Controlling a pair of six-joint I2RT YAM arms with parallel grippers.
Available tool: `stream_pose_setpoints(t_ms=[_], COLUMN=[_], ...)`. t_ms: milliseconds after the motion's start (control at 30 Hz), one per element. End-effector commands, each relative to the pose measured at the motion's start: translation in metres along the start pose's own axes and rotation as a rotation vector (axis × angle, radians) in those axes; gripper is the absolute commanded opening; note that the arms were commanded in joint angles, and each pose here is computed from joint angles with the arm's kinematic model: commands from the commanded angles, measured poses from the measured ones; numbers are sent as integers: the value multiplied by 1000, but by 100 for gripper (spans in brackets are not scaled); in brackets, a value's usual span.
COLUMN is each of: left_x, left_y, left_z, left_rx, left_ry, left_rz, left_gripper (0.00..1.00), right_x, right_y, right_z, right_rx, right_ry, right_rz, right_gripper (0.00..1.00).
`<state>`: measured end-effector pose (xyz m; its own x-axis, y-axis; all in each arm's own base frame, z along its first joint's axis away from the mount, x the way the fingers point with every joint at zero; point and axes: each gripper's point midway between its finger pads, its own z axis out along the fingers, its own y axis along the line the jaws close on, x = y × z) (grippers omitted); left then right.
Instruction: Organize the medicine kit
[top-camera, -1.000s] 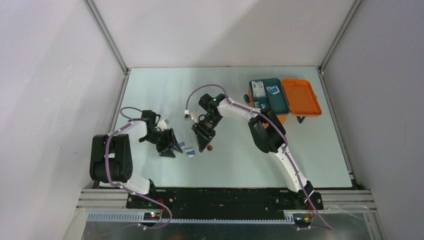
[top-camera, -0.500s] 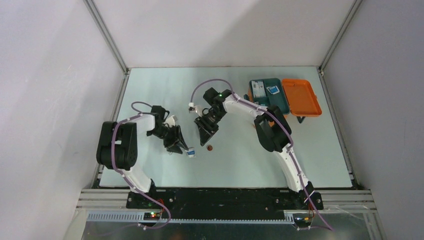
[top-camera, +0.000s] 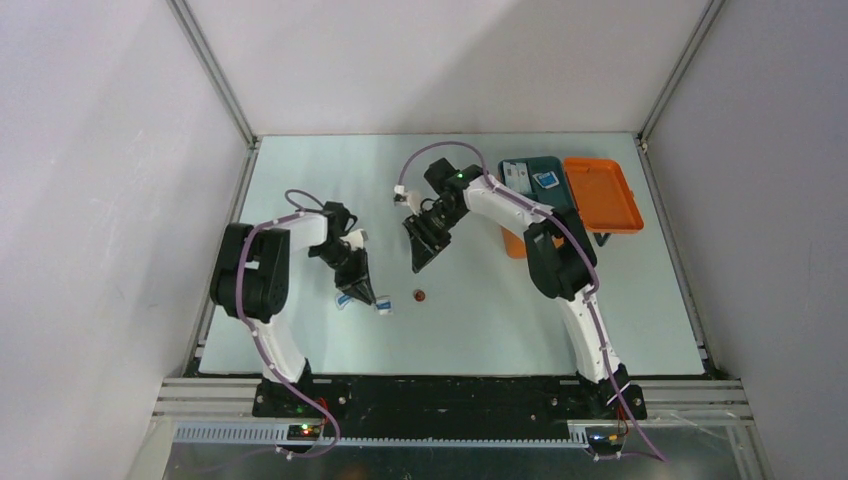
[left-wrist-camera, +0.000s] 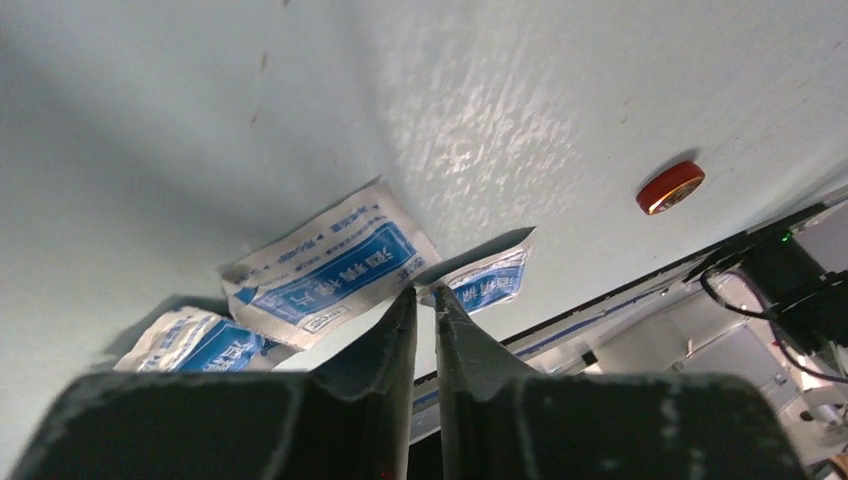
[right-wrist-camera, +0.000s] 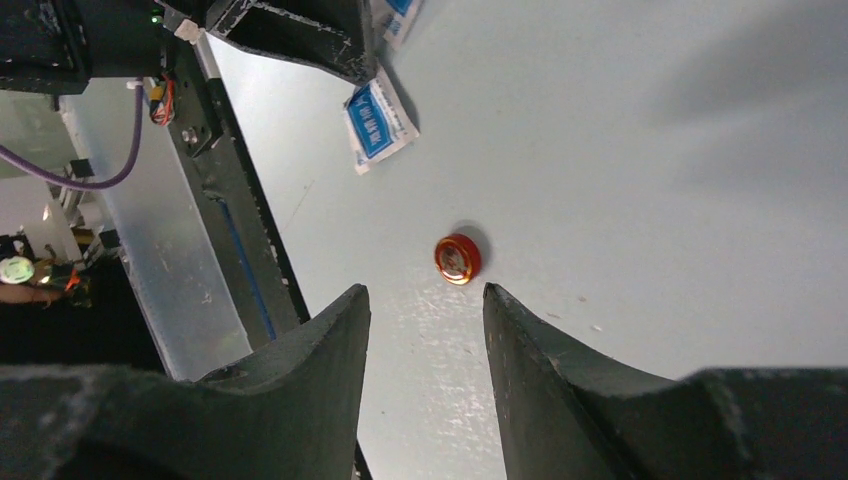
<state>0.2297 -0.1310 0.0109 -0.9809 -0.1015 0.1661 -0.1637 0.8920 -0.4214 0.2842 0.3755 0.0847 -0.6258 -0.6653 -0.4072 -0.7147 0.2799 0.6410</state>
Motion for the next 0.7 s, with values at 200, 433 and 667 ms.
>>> stream_pose_setpoints(t_ms=[200,433,667], left_x=[-45,-64,-82], left_y=[-45,-112,-155], left_z=[-17,-89,-146], left_rx=[156,412,482], left_ry=[-65,-250,-433], left_rz=[306,617,904], left_gripper=[1,0,0], right_x=[-34,-57,-83], right_y=[7,11,15], right_z=[-80,-147,-164], right_rx=[170,140,62], right_ry=[-121,-281,-366], right_rz=[-183,-215,-251], right_gripper=[51,60,68])
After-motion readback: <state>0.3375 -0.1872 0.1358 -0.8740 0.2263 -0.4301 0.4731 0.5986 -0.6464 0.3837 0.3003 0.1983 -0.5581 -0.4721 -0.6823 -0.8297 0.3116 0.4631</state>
